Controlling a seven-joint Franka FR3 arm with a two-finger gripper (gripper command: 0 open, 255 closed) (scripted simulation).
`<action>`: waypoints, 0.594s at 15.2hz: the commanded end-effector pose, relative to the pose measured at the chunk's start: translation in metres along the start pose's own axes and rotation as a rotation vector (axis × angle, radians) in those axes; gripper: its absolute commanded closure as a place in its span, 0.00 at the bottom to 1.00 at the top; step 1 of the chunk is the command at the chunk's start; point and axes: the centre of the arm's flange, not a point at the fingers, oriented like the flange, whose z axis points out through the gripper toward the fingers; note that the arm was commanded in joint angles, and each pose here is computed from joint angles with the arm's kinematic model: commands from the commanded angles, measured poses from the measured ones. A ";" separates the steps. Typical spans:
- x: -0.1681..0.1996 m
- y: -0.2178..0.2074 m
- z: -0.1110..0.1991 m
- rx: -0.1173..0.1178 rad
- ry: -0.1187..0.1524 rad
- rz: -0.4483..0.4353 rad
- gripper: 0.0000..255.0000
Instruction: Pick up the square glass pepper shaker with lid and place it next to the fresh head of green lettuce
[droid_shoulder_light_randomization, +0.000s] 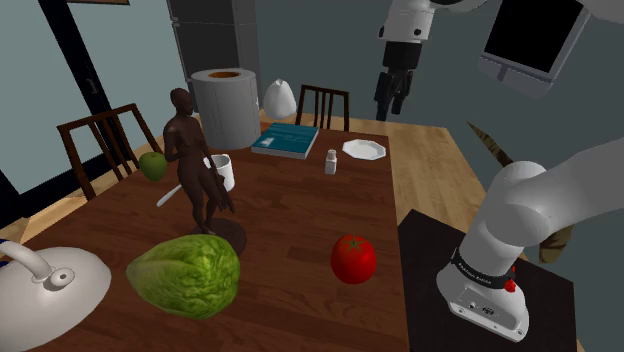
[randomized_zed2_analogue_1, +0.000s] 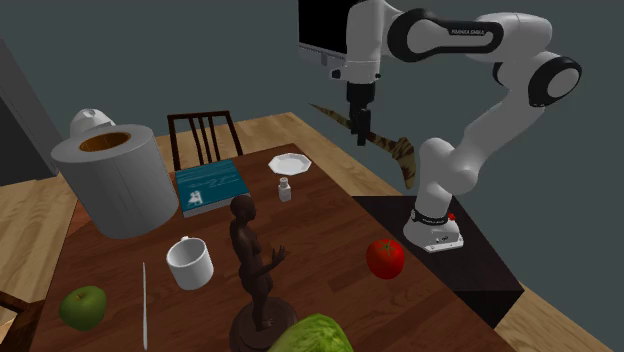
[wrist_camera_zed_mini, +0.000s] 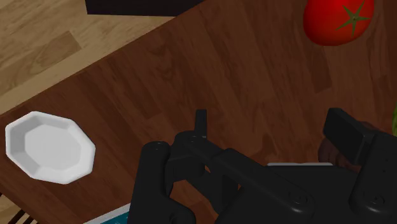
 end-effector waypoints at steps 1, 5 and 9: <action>0.000 0.000 0.000 0.000 0.000 0.000 0.00; 0.043 0.016 0.029 -0.019 -0.022 0.001 0.00; 0.086 0.033 0.059 -0.038 -0.044 0.002 0.00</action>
